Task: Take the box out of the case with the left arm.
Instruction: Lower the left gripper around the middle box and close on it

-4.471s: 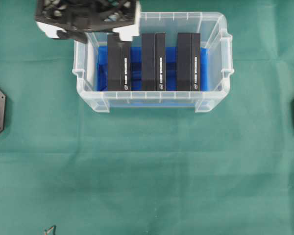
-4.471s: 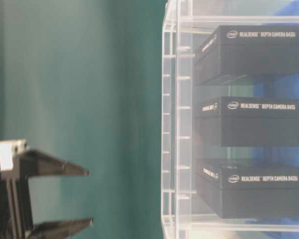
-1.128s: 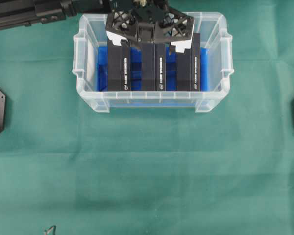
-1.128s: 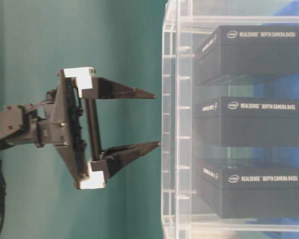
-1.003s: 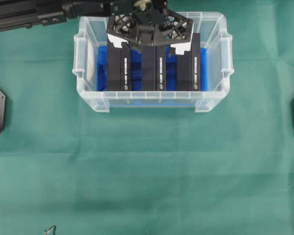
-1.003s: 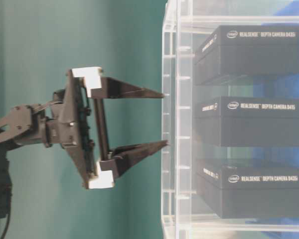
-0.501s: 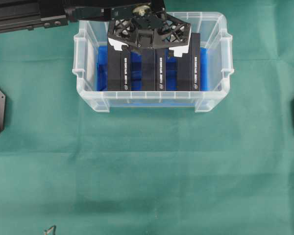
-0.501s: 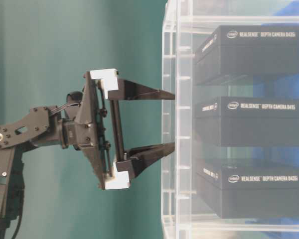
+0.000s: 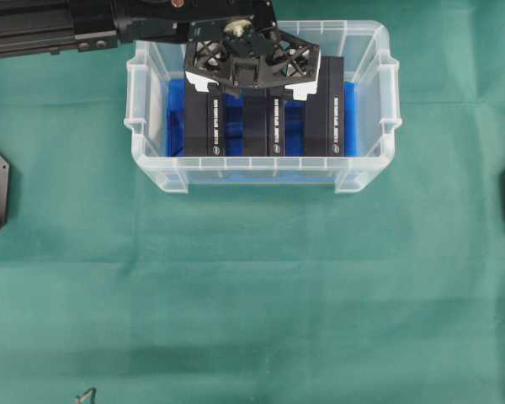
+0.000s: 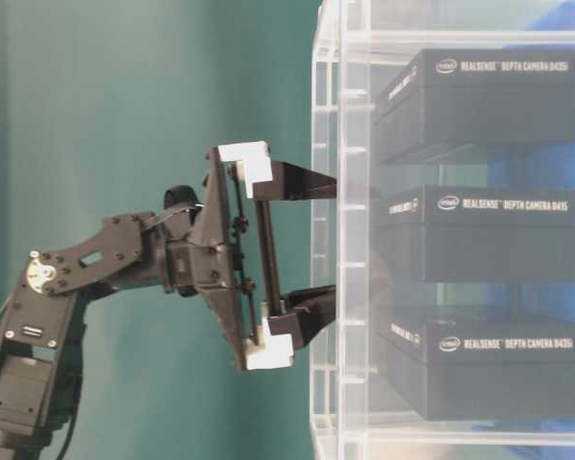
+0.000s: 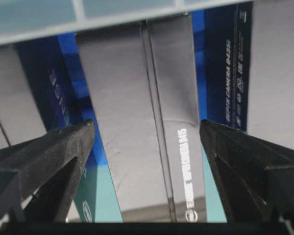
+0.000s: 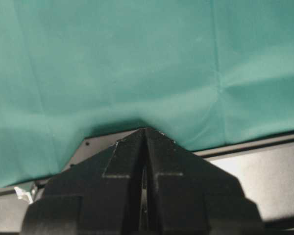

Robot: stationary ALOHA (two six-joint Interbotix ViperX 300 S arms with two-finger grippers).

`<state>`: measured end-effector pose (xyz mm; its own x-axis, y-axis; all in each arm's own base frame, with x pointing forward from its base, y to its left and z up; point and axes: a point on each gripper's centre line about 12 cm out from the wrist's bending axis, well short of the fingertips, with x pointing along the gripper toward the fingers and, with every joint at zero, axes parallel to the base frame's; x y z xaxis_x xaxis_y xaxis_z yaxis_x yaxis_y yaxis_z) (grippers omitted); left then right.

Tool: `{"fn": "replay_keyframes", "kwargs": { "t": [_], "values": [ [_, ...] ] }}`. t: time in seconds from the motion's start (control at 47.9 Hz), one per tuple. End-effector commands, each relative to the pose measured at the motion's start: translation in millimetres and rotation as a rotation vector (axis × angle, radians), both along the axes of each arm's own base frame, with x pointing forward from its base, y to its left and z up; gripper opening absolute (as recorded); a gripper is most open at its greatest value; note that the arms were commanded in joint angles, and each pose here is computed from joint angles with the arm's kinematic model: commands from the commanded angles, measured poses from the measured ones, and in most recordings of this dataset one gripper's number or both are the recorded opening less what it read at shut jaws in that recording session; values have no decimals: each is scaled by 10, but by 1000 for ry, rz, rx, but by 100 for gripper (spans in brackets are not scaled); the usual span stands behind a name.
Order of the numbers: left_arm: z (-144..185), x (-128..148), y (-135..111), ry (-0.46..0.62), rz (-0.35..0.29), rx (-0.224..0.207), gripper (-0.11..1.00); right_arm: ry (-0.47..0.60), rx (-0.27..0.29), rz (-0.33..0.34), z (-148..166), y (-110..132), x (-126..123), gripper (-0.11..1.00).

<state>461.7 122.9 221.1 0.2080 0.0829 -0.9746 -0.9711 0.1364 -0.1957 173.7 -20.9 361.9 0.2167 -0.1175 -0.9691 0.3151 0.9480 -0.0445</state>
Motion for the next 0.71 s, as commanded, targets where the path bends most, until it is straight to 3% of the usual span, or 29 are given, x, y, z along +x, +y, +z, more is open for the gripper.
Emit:
{"fn": "replay_keyframes", "kwargs": {
  "t": [0.0,0.355,0.69],
  "values": [
    [59,0,1,-34,2,9,87,-23,-2,-3,60,-5,11,0],
    [-207,37,16,-11,1,2,87,-27,-9,-4,62,-13,16,0],
    [-250,63,21,-11,1,0,87,-27,-15,-4,58,-20,16,0]
  ]
}}
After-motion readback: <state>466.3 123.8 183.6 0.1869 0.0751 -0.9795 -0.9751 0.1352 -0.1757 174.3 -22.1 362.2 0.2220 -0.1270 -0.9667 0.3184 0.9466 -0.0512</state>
